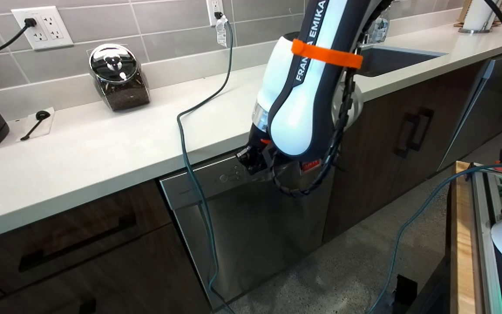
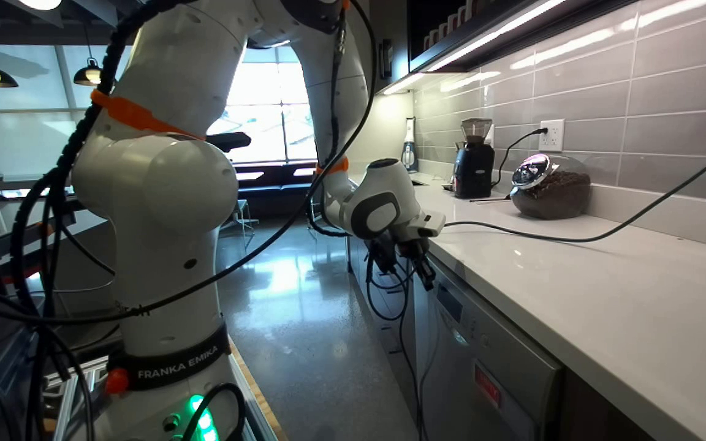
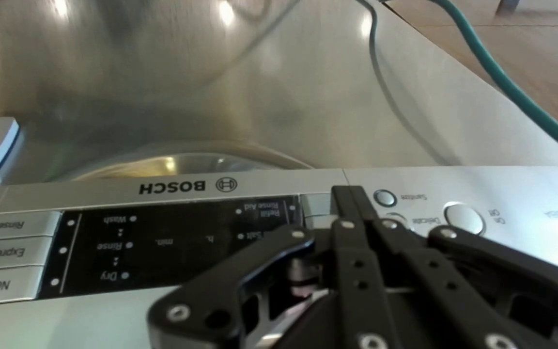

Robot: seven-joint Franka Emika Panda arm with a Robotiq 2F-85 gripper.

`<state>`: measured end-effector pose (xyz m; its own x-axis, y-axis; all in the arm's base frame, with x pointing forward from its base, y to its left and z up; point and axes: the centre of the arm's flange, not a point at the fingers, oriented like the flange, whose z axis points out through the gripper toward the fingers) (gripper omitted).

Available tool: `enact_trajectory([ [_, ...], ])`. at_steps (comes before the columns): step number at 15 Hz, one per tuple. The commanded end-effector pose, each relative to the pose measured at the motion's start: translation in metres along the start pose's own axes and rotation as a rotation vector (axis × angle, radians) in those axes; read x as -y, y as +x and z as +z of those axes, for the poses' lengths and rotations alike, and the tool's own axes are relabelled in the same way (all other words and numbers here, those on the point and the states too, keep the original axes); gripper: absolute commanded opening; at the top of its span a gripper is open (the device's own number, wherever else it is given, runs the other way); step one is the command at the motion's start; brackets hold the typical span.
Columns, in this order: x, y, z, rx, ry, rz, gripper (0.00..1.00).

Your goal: Press a button on the dishwasher.

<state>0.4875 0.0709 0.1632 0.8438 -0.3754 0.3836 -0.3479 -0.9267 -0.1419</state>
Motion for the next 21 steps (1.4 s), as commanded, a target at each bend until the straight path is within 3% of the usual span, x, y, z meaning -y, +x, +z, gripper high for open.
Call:
enact_trajectory([
  [1,-0.0059,0.0048,0.0095,-0.008,-0.031,0.016,0.0],
  [21,-0.0073,-0.0029,0.0074,0.057,-0.009,-0.015,0.0],
])
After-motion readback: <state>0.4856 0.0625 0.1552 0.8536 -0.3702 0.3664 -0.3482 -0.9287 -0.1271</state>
